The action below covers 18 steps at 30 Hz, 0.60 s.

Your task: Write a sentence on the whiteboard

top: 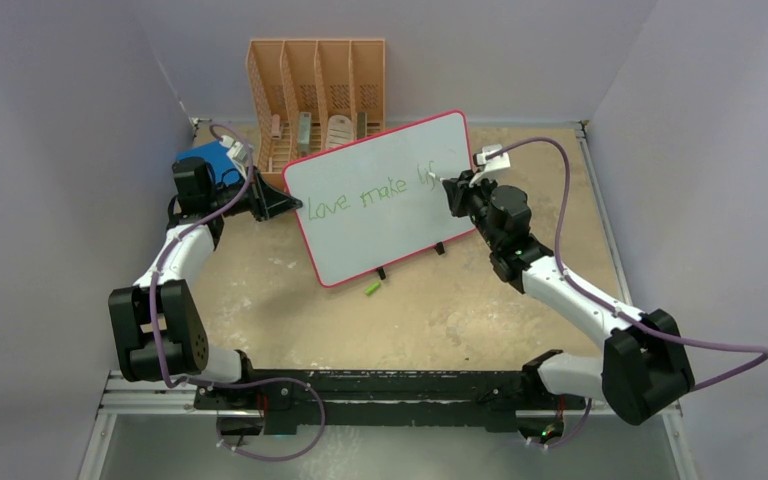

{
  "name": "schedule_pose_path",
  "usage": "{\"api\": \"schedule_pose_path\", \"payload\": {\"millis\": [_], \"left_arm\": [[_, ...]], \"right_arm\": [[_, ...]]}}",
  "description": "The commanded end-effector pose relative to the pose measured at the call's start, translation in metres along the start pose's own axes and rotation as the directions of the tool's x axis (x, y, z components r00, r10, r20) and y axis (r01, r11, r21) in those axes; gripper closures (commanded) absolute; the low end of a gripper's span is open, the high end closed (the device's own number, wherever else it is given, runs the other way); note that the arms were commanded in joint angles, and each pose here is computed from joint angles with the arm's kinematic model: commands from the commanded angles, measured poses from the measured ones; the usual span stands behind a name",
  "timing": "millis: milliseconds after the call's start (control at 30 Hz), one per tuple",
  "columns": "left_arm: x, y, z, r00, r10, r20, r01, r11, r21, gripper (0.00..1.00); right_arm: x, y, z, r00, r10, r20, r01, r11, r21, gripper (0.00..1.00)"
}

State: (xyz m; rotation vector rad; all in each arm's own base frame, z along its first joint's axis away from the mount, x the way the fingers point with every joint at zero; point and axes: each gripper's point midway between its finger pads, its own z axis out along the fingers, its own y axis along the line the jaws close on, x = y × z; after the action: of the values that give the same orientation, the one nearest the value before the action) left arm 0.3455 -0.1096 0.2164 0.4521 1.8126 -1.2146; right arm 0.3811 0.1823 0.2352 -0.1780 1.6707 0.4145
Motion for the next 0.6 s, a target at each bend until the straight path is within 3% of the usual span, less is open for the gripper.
{"api": "schedule_pose_path", "payload": {"millis": [0, 567], "left_arm": [[-0.023, -0.007, -0.004, 0.988, 0.148, 0.041, -0.148, 0.989, 0.006, 1.0], [-0.024, -0.008, -0.005, 0.987, 0.153, 0.042, -0.153, 0.988, 0.004, 1.0]], "right_arm": [[-0.034, 0.001, 0.005, 0.995, 0.012, 0.095, -0.012, 1.0, 0.004, 1.0], [-0.029, -0.012, 0.007, 0.996, 0.005, 0.09, -0.009, 0.999, 0.049, 1.0]]}}
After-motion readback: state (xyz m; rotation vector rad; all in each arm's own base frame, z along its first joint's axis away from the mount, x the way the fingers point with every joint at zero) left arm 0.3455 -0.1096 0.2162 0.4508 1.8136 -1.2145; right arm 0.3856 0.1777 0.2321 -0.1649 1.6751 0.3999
